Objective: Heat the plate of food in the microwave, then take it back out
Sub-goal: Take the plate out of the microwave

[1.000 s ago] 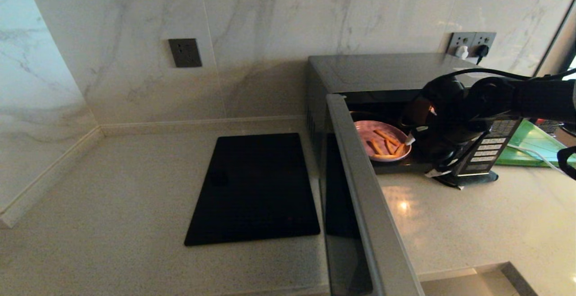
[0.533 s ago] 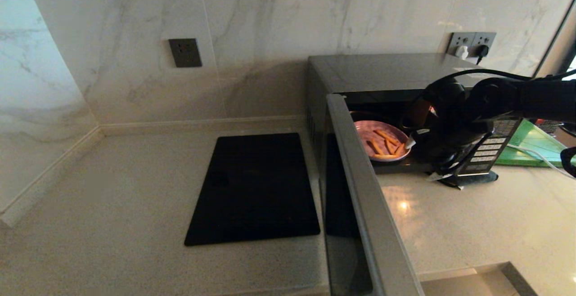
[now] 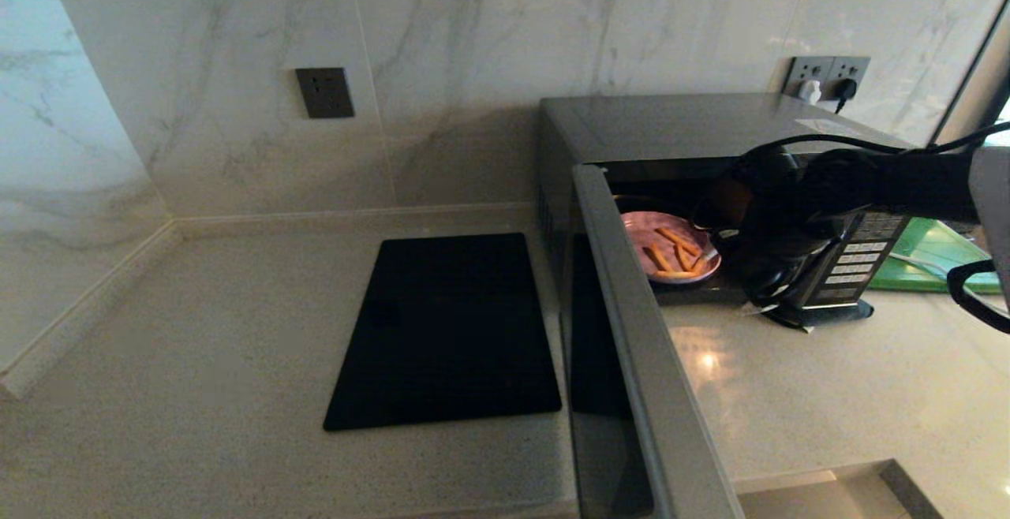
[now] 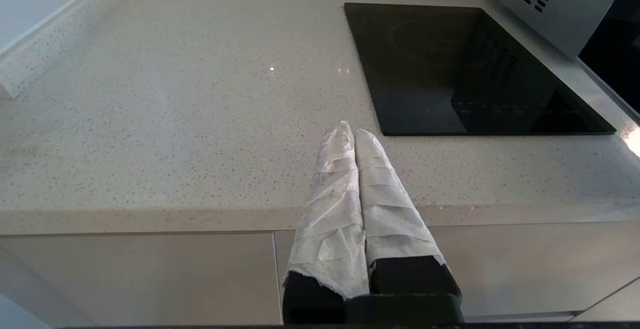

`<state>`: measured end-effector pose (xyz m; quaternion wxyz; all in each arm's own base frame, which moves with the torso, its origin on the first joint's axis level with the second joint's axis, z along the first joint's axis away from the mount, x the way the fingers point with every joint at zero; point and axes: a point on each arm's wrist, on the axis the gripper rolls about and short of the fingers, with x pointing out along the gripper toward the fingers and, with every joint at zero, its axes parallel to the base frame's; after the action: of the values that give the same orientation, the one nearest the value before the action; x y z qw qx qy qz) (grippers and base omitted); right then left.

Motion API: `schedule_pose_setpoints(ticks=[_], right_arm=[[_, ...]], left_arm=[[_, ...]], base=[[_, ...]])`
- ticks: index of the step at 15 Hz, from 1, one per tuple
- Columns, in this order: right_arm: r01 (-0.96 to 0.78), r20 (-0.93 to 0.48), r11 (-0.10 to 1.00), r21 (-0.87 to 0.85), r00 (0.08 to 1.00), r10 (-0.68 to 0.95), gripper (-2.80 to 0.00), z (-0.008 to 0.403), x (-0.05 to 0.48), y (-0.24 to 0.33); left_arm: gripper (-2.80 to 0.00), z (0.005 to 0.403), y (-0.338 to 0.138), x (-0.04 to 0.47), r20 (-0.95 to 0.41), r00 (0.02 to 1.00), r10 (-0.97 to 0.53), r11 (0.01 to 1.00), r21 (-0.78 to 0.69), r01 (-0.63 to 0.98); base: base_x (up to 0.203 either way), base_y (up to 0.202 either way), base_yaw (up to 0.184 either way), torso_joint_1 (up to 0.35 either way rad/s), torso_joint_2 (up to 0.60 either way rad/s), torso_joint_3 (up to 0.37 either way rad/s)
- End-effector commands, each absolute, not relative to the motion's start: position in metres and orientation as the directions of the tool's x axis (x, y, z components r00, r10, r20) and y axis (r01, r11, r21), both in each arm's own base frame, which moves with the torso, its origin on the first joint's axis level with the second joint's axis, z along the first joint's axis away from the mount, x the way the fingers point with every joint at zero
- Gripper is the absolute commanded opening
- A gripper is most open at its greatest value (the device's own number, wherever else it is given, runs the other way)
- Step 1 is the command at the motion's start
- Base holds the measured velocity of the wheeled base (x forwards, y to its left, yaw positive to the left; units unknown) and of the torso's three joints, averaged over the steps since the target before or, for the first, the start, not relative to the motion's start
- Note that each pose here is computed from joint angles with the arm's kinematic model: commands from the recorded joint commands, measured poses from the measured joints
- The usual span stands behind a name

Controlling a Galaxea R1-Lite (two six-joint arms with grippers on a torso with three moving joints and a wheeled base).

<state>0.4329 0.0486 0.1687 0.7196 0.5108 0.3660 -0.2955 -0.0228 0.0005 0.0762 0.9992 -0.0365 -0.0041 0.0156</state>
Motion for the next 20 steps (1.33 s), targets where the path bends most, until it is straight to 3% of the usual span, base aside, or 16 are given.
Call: schedule_pose_setpoints(ticks=[1,13,20], right_arm=[[0.812,-0.841,0.299,0.502,0.539,-0.051,0.0,0.157,0.439,0.05],[0.771,-0.806,0.32,0.551,0.591,-0.037,0.0,0.15,0.45,0.053],[0.782,-0.818,0.325,0.532,0.573,-0.041,0.0,0.14,0.453,0.053]], left_arm=[[-2.8,0.076,0.001,-0.023,0.006,0.999,0.032,0.997,-0.074,-0.032],[-2.8,0.076,0.001,-0.023,0.007,0.999,0.032,0.997,-0.074,-0.032],[-2.8,0.076,0.001,-0.023,0.006,0.999,0.032,0.997,-0.074,-0.032]], base=[[0.0,0.0,0.0,0.0,0.0,0.0],[0.0,0.0,0.0,0.0,0.0,0.0],[0.0,0.0,0.0,0.0,0.0,0.0]])
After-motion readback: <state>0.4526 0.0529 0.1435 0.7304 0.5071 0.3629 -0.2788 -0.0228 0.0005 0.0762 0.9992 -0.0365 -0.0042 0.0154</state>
